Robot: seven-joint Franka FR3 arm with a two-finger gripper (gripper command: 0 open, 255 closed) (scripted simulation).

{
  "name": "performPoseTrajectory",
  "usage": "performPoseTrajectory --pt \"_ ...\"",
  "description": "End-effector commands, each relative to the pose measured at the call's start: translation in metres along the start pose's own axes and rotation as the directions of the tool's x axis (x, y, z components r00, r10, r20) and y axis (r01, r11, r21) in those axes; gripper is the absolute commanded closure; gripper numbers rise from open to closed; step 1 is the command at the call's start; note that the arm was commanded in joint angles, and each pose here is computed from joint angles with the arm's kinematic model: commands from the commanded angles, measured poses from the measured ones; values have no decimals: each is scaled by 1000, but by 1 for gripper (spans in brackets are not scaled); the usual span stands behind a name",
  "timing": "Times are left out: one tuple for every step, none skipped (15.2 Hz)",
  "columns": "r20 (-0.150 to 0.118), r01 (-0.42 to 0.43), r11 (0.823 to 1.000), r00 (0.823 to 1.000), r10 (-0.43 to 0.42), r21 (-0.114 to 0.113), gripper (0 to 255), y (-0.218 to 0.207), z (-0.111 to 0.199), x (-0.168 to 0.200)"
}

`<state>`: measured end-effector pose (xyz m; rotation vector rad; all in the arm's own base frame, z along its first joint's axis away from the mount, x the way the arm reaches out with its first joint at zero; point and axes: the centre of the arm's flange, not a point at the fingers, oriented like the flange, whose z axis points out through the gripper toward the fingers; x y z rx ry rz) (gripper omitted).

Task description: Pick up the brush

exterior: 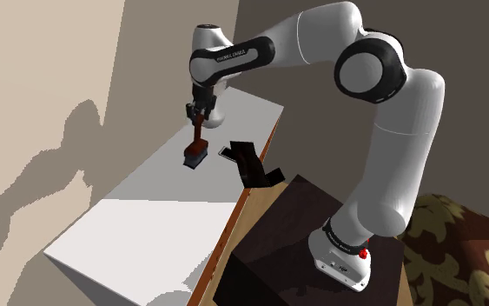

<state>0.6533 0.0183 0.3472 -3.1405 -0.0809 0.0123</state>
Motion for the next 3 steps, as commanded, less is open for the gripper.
performPoseTrajectory --pt "-1 0 1000 1000 0 0 255 2 -10 1" --pt "-1 0 1000 1000 0 0 255 2 -11 1" --pt "-1 0 1000 1000 0 0 255 2 -11 1"
